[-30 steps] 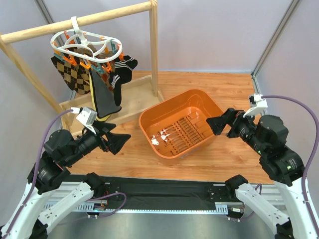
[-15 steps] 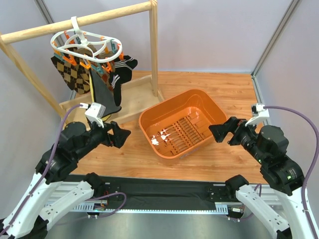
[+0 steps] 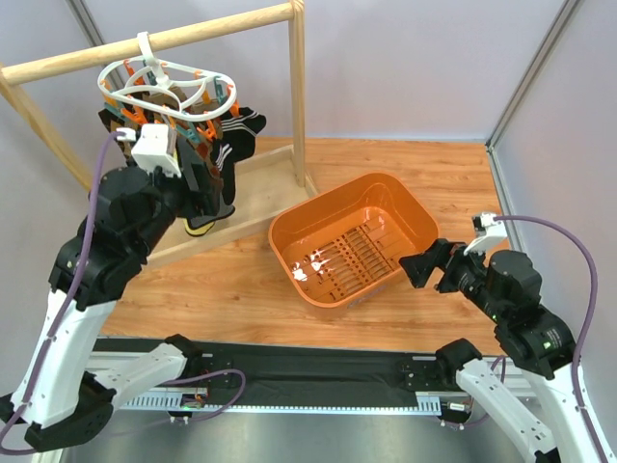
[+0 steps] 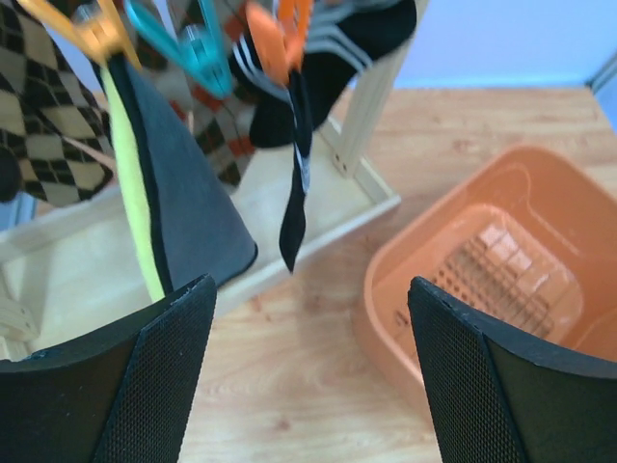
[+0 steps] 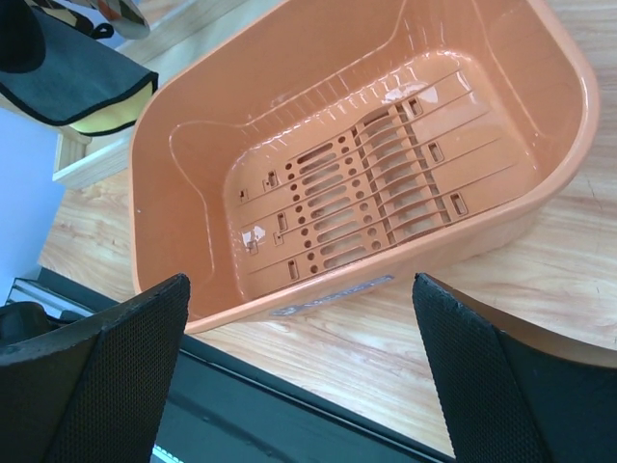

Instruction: Remove the socks clipped to the hanger

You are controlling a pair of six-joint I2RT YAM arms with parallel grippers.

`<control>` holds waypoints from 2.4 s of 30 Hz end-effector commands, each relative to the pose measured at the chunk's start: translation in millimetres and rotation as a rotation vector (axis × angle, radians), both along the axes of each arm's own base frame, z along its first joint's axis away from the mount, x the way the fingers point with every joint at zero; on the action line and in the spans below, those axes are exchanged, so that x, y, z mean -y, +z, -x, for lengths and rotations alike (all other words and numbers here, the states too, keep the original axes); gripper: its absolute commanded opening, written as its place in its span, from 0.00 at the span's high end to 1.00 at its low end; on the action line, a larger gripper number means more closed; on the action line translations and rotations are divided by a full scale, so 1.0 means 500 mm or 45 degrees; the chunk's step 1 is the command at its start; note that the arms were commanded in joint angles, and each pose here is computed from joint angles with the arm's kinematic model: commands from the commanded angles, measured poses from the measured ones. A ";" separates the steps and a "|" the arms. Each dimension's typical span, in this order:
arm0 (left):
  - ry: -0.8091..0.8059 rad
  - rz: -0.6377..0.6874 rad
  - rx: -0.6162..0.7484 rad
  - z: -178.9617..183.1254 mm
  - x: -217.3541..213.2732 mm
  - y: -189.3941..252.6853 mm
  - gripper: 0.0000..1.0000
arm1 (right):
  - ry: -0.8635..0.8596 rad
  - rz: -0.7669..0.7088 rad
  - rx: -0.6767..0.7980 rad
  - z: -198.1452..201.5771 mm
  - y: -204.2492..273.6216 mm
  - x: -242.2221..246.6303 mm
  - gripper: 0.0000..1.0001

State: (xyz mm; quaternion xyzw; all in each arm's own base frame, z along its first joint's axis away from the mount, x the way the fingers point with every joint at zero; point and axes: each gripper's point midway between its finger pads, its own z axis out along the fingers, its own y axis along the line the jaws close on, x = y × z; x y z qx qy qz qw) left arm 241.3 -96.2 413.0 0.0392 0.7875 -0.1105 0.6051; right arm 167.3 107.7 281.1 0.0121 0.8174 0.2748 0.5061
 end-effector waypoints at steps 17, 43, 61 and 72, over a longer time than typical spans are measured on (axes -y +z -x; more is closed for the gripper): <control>-0.057 0.017 -0.009 -0.043 0.023 -0.081 0.19 | 0.176 -0.102 0.121 -0.187 0.178 -0.213 0.15; -0.142 0.142 0.250 -0.105 0.066 -0.107 0.27 | 0.597 -0.192 0.890 -0.310 0.516 -0.604 0.22; 0.015 0.093 0.260 -0.180 0.045 -0.147 0.53 | 0.690 -0.252 0.896 -0.324 0.480 -0.727 0.32; -0.084 0.137 0.225 -0.162 0.066 -0.169 0.99 | 0.618 -0.261 0.860 -0.345 0.472 -0.744 0.35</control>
